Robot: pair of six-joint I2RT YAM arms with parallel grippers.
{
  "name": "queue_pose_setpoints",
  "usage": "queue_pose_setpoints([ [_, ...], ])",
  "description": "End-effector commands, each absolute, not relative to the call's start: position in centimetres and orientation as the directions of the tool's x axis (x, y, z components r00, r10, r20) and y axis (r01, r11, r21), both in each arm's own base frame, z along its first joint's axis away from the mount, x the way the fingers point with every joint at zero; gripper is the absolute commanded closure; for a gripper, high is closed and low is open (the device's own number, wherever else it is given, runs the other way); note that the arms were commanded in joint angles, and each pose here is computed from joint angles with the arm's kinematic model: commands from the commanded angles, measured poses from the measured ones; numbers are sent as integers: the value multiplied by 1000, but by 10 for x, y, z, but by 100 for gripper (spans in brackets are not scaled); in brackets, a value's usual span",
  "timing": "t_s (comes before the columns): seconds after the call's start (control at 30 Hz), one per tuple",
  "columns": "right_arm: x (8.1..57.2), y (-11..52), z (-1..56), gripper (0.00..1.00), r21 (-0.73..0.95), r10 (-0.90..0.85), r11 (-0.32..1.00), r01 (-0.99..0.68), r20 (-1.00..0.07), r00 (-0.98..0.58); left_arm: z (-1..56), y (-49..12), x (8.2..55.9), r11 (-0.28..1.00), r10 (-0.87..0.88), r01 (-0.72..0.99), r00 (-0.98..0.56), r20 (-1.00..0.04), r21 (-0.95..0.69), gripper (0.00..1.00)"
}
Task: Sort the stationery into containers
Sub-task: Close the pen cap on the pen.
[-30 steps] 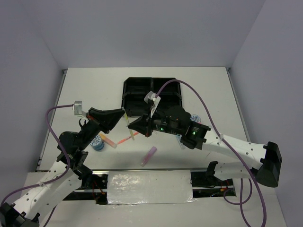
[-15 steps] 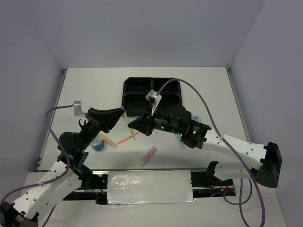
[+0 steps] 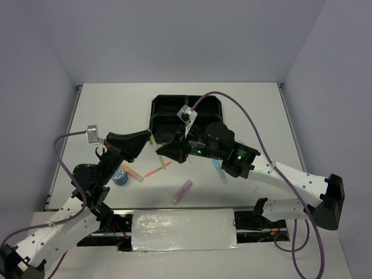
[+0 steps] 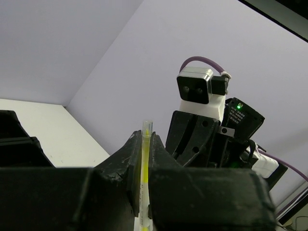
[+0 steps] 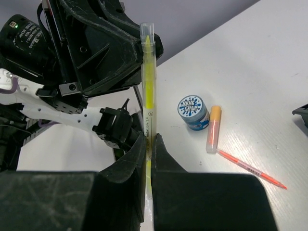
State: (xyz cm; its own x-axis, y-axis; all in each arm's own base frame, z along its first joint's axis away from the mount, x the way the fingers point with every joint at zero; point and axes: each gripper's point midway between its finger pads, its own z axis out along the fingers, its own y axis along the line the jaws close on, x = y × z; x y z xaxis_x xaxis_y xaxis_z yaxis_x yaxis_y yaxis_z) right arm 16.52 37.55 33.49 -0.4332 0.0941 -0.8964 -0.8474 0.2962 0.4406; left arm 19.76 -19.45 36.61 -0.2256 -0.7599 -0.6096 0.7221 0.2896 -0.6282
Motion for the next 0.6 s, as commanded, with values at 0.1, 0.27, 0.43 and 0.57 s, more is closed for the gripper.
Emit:
queue_pose_setpoints([
  [0.1, 170, 335, 532, 100, 262, 609, 177, -949, -786, -103, 256, -238, 176, 320, -469, 632, -541, -698, -706, 100],
  [0.27, 162, 357, 485, 100, 195, 466, 148, -970, -879, -105, 276, -230, 184, 396, -474, 607, -508, -719, -690, 100],
  [0.43, 173, 366, 432, 100, 247, 375, 192, -950, -913, -161, 311, -214, 193, 476, -504, 579, -437, -745, -662, 83],
  [0.57, 184, 370, 397, 100, 286, 336, 242, -927, -921, -197, 344, -207, 195, 494, -525, 588, -384, -759, -640, 22],
])
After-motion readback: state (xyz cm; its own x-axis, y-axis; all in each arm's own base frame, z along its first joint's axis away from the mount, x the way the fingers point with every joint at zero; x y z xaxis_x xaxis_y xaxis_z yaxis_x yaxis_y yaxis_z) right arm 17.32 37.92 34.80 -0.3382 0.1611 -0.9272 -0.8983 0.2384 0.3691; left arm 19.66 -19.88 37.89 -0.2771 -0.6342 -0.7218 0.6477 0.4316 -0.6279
